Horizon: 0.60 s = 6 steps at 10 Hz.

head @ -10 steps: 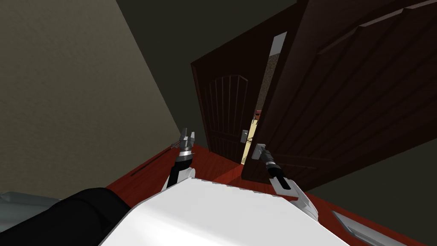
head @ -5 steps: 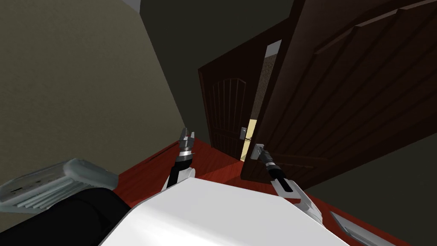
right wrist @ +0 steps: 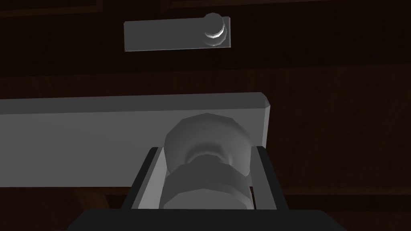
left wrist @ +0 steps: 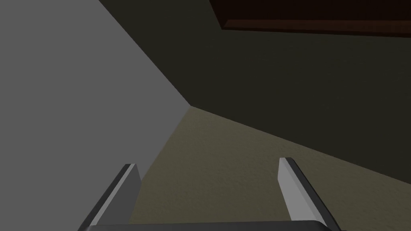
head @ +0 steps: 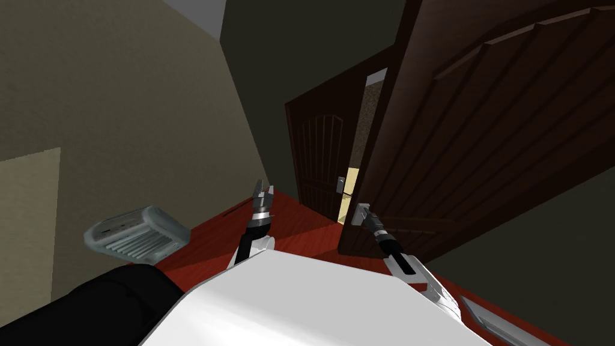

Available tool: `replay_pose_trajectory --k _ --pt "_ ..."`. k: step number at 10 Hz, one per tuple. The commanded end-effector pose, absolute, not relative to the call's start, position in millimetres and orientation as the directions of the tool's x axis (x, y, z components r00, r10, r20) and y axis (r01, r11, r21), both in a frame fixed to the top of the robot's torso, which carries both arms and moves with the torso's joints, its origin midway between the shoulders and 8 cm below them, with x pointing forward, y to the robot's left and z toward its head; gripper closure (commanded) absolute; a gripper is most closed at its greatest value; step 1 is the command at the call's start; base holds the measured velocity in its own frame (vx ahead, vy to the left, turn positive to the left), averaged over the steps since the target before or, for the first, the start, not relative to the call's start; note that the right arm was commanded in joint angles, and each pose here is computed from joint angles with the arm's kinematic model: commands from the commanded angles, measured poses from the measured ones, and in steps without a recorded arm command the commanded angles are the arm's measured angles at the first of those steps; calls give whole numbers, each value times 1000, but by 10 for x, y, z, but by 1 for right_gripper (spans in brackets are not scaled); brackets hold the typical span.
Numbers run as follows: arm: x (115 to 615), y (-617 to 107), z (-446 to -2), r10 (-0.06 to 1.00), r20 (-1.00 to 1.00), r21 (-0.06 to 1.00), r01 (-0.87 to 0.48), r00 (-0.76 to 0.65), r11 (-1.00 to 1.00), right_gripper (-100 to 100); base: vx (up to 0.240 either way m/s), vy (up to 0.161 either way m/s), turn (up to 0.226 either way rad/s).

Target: Pull the door open

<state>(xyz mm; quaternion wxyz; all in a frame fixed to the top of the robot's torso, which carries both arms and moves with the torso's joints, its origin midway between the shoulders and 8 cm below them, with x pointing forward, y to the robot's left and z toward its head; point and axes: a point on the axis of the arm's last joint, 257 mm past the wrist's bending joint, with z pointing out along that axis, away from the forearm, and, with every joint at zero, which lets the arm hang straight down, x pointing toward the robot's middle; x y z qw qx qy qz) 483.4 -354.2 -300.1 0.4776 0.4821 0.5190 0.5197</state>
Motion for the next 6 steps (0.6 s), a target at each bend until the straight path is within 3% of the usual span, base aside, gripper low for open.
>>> replay_pose_trajectory --k 1,6 --pt "4756 -3551 -2989 995 2 1000 0 -104 -2 100 -160 -85 149" --pt "4549 -3552 -2967 985 -1 1000 -2 -172 0 100 -210 -97 101"
